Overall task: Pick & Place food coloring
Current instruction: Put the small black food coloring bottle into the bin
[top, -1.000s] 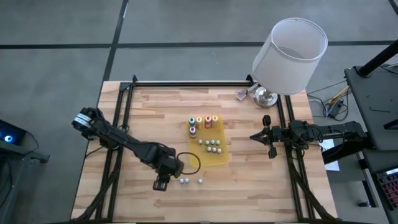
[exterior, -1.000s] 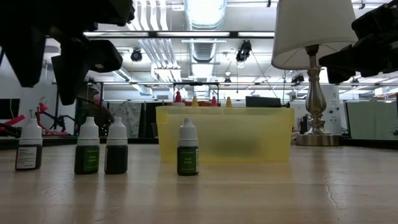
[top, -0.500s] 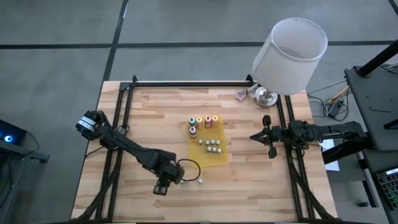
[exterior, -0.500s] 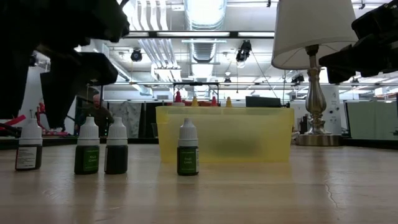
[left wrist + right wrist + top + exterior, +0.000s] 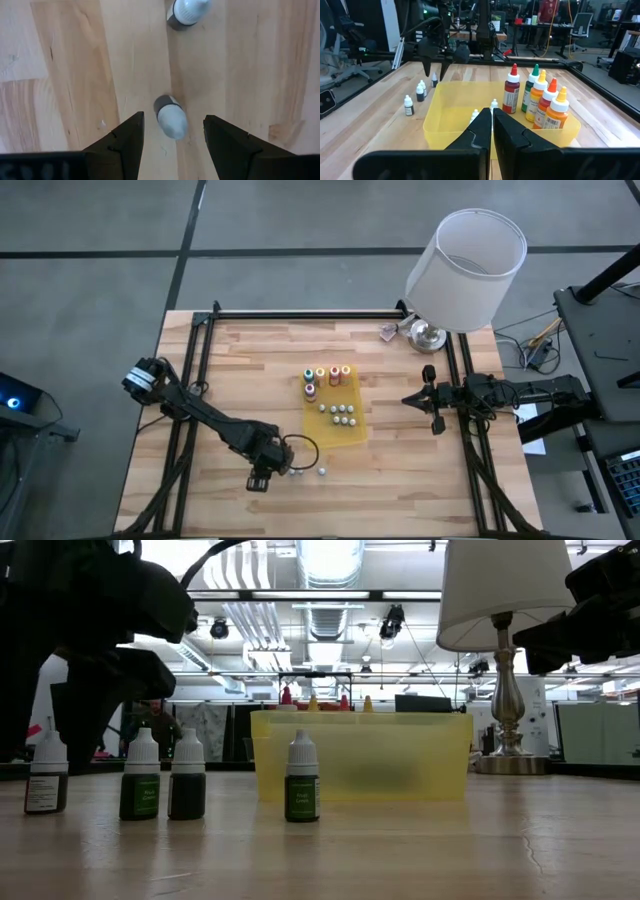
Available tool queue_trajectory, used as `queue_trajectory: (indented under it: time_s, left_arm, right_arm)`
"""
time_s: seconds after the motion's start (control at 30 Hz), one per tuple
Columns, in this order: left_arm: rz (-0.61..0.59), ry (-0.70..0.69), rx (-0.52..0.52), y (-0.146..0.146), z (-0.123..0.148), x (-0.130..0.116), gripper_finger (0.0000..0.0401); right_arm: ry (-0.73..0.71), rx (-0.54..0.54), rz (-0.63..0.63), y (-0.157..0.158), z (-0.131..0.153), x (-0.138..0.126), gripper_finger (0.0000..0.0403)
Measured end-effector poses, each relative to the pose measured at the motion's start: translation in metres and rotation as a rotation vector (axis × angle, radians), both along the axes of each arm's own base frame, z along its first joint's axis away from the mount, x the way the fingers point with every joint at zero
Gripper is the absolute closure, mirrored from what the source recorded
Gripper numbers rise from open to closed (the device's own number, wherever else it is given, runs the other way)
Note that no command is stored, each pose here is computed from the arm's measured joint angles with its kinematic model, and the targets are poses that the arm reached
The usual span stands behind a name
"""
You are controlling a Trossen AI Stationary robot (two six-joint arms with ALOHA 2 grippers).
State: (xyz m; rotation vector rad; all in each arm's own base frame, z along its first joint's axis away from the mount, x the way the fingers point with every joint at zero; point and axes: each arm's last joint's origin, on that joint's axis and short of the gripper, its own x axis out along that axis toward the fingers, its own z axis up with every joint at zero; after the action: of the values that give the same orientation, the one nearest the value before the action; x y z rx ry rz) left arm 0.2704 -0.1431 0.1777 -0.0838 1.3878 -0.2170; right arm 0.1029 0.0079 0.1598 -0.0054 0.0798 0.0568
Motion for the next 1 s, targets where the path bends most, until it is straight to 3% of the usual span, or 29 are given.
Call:
queue_trajectory:
  time_s: [1.0]
  left_arm:
    - [0.065, -0.026, 0.009, 0.0015, -0.0044, 0.0009, 0.0224]
  right_arm:
    - [-0.001, 0.0, 0.0, 0.0, 0.0001, -0.0001, 0.0394]
